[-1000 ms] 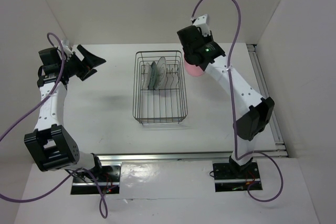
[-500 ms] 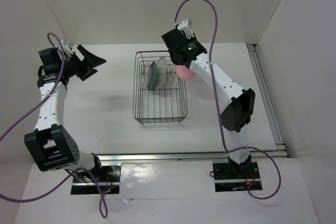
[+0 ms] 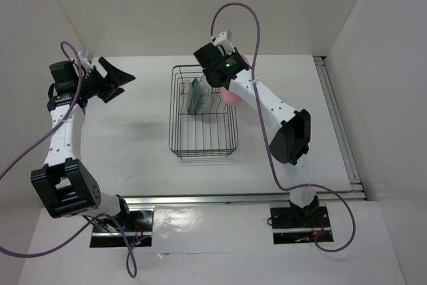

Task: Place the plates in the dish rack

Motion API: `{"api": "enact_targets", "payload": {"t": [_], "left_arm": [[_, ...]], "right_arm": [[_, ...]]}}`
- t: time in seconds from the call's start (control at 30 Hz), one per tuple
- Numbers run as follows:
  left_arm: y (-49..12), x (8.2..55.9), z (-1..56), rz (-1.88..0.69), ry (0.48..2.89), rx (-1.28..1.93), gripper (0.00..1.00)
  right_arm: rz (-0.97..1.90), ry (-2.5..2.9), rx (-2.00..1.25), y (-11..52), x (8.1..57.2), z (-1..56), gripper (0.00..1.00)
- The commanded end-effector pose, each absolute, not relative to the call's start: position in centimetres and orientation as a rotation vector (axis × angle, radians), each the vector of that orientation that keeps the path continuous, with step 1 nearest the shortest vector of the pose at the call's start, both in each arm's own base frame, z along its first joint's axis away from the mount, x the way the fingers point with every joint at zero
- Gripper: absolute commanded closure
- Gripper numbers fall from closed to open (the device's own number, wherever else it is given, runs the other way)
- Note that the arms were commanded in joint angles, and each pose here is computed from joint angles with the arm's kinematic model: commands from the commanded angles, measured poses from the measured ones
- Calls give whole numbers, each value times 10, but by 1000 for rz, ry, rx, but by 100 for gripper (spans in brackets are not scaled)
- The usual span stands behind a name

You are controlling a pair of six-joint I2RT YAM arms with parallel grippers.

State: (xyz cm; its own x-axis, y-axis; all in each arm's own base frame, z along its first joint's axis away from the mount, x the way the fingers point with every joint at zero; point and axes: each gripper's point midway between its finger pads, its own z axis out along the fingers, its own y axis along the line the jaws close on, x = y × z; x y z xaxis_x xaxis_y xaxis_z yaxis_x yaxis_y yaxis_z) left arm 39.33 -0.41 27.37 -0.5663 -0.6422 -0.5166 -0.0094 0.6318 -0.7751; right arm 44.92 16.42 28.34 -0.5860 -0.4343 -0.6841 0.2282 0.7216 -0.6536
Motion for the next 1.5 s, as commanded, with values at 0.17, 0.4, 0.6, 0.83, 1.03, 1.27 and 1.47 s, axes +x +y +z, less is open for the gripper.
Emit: {"api": "enact_targets", "payload": {"t": [0.17,0.4,0.6,0.83,1.03,1.27,1.47], "left_arm": [[-8,396,291,-951,1969,-413,0],[-8,396,291,-951,1969,-413,0],[-10,394,292,-969,1969,-401,0],[-5,395,286,-937,1972,-456,0],[-6,393,289,-934,1966,-450,0],[-6,393,289,-934,1966,-450,0],[-8,391,293,-946,1959,-447,0]], "right_arm": [[-975,1907,-47,154,440,318,100],[-999,1879,-55,168,439,316,100],[-1019,1859,-60,175,436,315,100],[-1021,1852,-37,176,438,315,100],[-1045,1853,-49,178,440,310,100],[-1073,1854,-50,175,444,303,100],[-1081,1857,-59,178,446,297,100]]}}
